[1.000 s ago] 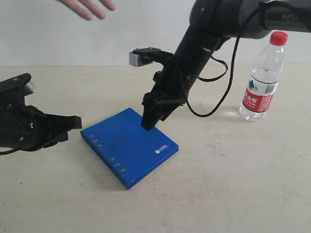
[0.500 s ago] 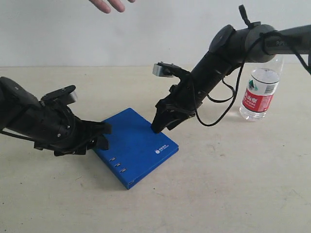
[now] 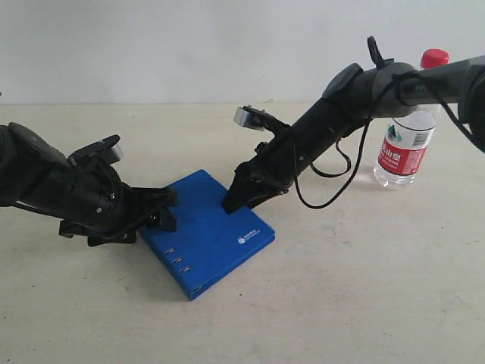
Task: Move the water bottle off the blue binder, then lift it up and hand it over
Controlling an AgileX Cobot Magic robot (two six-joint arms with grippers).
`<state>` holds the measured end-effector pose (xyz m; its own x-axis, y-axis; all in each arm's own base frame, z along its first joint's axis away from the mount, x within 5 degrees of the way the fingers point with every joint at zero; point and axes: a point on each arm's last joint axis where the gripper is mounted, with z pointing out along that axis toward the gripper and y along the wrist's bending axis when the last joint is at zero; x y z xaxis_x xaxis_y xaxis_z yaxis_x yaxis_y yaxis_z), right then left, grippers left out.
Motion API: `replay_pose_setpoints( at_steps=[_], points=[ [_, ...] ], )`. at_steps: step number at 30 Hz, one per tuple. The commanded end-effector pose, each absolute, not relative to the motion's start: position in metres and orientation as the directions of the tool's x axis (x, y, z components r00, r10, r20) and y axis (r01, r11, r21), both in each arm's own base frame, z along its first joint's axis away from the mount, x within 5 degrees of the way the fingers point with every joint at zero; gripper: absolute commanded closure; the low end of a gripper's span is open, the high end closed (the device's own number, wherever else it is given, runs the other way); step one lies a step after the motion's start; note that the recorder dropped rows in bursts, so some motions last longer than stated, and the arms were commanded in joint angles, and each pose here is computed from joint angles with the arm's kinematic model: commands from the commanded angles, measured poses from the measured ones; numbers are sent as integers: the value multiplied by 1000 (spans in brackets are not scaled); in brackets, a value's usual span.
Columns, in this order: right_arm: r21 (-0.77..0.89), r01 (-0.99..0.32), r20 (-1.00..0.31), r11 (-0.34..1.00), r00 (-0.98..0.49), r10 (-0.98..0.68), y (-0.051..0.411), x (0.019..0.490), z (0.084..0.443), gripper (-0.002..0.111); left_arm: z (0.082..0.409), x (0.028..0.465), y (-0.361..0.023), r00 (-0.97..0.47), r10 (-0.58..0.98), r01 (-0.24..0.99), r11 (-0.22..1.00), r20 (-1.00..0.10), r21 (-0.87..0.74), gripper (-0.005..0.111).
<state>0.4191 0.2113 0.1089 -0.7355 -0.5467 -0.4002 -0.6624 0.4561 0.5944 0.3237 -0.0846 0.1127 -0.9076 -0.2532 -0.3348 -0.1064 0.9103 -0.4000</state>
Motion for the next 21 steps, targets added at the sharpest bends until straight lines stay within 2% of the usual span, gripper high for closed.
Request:
replay_pose_setpoints(
  at_steps=[1, 5, 8, 16, 21],
  points=[
    [716, -625, -444, 312, -752, -487, 221, 413, 122, 66, 109, 325, -87, -916, -188, -44, 926, -356, -374, 41],
    [722, -604, -418, 338, -770, -482, 221, 412, 130, 85, 109, 321, -91, -931, -80, 62, 927, -356, -370, 41],
    [725, -593, -413, 349, -781, -469, 220, 411, 140, 93, 109, 318, -94, -937, -1, 140, 914, -350, -380, 41],
    [711, -603, -435, 361, -781, -448, 220, 409, 173, 92, 109, 320, -92, -904, 109, 251, 918, -413, -307, 41],
    [728, -563, -398, 390, -811, -429, 219, 408, 178, 92, 109, 327, -85, -878, 103, 231, 946, -467, -226, 41]
  ],
)
